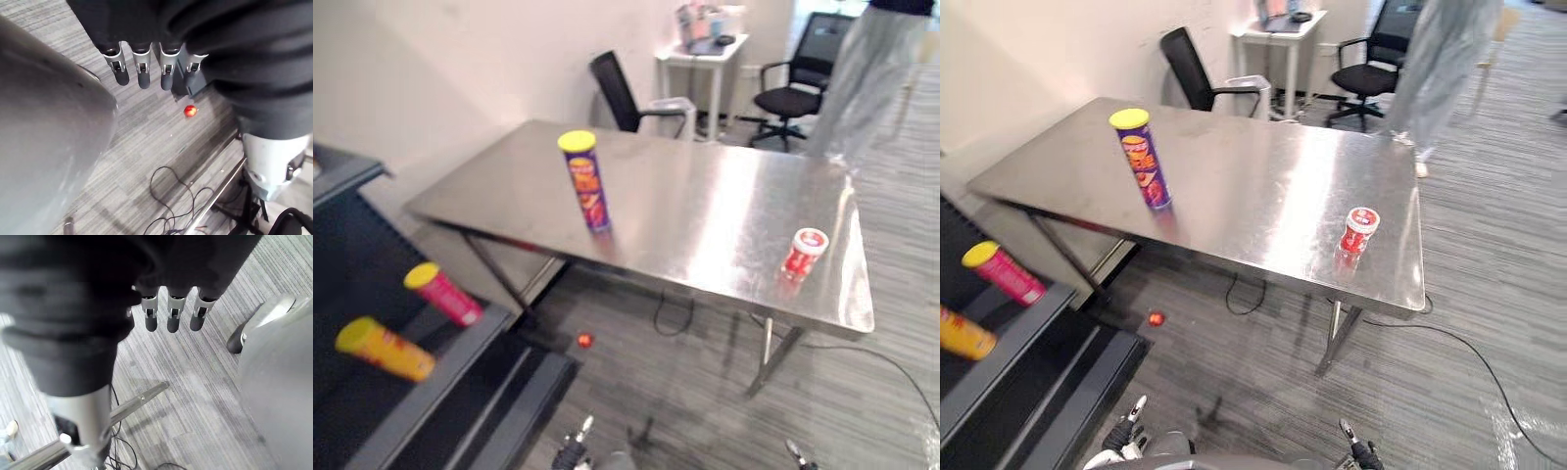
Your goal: Put the gum and the chips on the shelf.
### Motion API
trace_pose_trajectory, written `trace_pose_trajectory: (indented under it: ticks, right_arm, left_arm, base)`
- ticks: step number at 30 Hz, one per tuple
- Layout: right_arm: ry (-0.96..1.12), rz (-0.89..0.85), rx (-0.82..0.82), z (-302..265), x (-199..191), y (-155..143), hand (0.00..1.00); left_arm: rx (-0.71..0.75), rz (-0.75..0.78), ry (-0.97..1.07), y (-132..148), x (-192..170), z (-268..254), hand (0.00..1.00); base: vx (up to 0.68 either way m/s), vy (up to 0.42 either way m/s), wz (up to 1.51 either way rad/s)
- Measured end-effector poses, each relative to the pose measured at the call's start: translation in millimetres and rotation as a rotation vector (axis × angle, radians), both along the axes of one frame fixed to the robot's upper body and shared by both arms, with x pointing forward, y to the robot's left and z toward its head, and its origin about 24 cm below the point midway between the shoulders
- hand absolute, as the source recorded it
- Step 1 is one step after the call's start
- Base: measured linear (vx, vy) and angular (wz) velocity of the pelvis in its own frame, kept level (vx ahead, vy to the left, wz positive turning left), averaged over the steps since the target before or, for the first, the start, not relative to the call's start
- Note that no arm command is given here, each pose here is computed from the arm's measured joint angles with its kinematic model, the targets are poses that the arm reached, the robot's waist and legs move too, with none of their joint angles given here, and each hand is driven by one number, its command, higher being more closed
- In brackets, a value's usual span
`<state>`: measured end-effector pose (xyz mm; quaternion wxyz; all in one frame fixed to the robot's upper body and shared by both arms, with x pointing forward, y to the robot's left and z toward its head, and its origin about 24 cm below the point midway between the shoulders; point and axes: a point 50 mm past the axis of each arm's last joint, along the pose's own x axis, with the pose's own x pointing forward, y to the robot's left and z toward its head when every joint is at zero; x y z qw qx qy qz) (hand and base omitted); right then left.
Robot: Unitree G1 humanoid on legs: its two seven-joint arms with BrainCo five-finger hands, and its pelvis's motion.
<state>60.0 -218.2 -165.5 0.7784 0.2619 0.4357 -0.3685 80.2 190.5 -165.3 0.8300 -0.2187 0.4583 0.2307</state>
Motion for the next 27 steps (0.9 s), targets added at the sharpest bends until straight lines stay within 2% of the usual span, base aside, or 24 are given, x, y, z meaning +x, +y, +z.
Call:
trace_pose_trajectory:
  ticks: [3, 8, 11, 14, 18, 22, 27]
  right_arm:
    - [0.036, -0.041, 0.052, -5, -17, 15, 0.0]
    - [0.031, -0.072, 0.063, -5, -20, 13, 0.0]
    - [0.044, -0.026, 0.042, -5, -17, 6, 0.0]
    - [0.044, -0.022, 0.006, -2, -15, -9, 0.0]
    - [0.068, -0.042, 0.0, -2, -21, -15, 0.0]
    - [0.049, -0.185, -0.015, 1, -25, -29, 0.0]
    - [-0.013, -0.443, -0.139, 20, -29, -85, 0.0]
  left_arm:
    - [0.039, -0.006, 0.018, 16, -3, 1, 0.0]
    - [0.063, -0.095, 0.067, 16, -9, -1, 0.0]
    - [0.081, -0.145, 0.096, 16, -12, -2, 0.0]
    - [0.091, -0.187, 0.106, 16, -12, -2, 0.0]
    - [0.096, -0.204, 0.109, 17, -13, -2, 0.0]
    - [0.103, -0.185, 0.112, 22, -15, -2, 0.0]
    - [0.099, -0.189, 0.165, 25, -38, -4, 0.0]
  base:
    - [0.2, 0.287, -0.54]
    - [0.11, 0.198, -0.61]
    - [0.06, 0.091, -0.59]
    - [0.03, 0.044, -0.43]
    - [-0.01, -0.011, 0.04]
    - [-0.08, -0.061, 0.09]
    - [-0.11, -0.063, -0.08]
